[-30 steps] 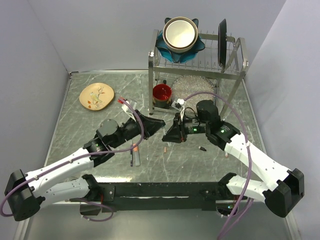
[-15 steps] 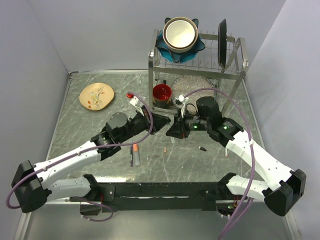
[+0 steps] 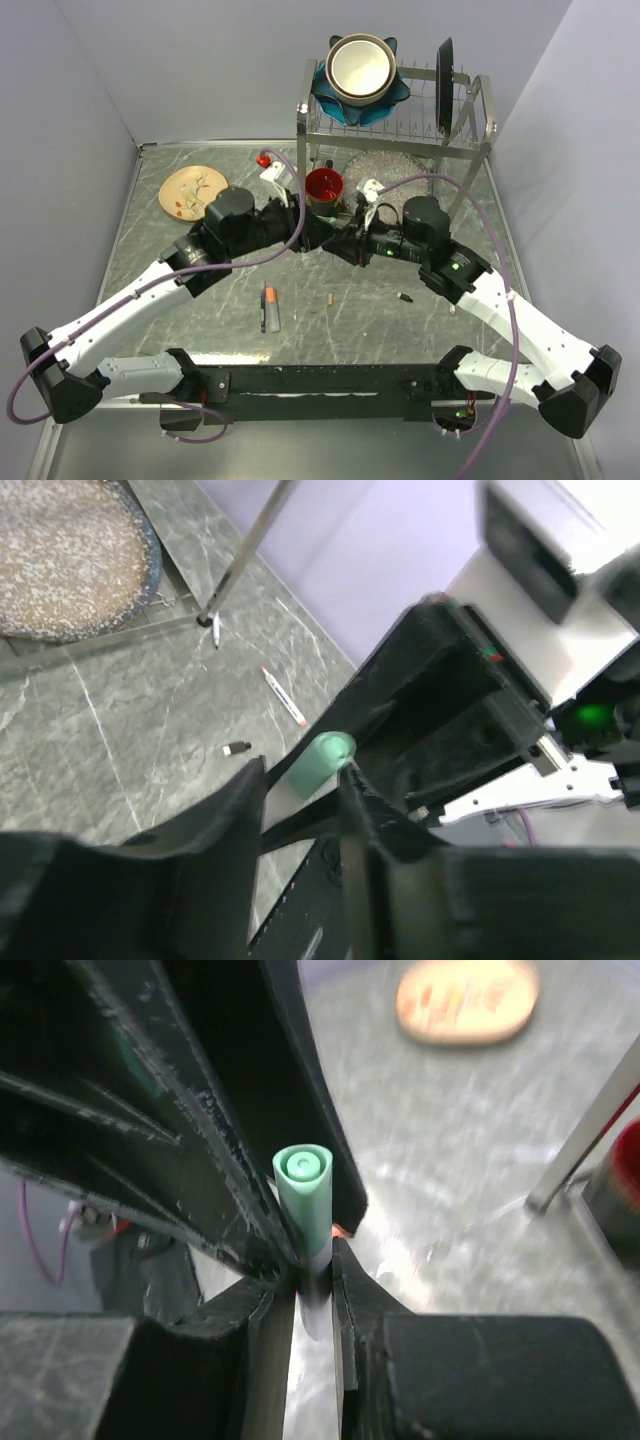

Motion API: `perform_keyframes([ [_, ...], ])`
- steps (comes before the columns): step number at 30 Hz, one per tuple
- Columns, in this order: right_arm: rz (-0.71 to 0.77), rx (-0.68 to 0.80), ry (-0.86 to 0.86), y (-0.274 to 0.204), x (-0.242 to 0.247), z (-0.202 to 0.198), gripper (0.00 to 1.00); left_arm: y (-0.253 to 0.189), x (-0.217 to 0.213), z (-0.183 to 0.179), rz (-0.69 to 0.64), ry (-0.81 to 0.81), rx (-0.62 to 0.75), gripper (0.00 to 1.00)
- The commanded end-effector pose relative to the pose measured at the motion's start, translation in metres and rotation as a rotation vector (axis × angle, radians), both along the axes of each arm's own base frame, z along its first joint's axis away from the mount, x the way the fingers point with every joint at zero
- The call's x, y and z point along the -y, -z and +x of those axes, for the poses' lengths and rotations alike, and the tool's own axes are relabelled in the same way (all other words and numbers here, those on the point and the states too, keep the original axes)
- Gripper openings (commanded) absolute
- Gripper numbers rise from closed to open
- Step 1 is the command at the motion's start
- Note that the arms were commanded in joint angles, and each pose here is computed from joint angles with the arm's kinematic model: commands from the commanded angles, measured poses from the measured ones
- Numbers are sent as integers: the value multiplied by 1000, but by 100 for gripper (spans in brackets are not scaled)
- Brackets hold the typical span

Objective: Insert the pens into the pen caps

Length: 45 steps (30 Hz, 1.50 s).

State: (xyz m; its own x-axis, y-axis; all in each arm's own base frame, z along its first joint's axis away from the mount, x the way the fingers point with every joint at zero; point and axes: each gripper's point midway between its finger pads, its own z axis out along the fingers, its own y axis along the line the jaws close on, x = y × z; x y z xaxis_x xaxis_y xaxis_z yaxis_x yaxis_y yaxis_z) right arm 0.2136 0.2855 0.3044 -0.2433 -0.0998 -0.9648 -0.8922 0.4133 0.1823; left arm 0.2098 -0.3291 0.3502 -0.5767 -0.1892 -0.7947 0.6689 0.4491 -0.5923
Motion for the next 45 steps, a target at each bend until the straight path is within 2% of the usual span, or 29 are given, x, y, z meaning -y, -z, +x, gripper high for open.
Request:
perform_keyframes([
  [1, 260, 316, 103, -96, 8, 15, 0, 27, -8, -45, 157, 189, -146, 44],
  [7, 274, 264, 43, -80, -1, 1, 0, -47, -24, -26, 88, 108, 60, 59],
  [9, 271, 243, 33, -75, -1, -3, 0, -58, -33, -18, 102, 65, 140, 61],
  [12, 302, 198, 49, -81, 6, -10, 0, -68, -49, -30, 87, 80, 270, 64],
  [13, 310, 193, 52, -84, 7, -12, 0, -46, -48, -33, 118, 107, 272, 64],
  [15, 330, 175, 70, -95, 14, -16, 0, -46, -48, -51, 71, 185, 315, 64],
  [18, 354, 140, 31, -104, 14, -28, 0, -17, -44, -69, 52, 287, 304, 64],
  [24, 424, 76, -70, -111, 11, -53, 0, -12, -35, -76, -15, 354, 365, 65],
  [32, 439, 6, -96, -103, 5, -59, 0, -23, -20, -69, -74, 381, 412, 64],
  [41, 465, -56, -103, -95, -6, -57, 0, -19, -8, -64, -90, 410, 396, 57],
  [44, 470, -63, -104, -93, -9, -57, 0, -11, -5, -65, -90, 429, 374, 47],
  [45, 469, -67, -103, -92, -10, -56, 0, -10, -5, -68, -95, 444, 364, 37],
])
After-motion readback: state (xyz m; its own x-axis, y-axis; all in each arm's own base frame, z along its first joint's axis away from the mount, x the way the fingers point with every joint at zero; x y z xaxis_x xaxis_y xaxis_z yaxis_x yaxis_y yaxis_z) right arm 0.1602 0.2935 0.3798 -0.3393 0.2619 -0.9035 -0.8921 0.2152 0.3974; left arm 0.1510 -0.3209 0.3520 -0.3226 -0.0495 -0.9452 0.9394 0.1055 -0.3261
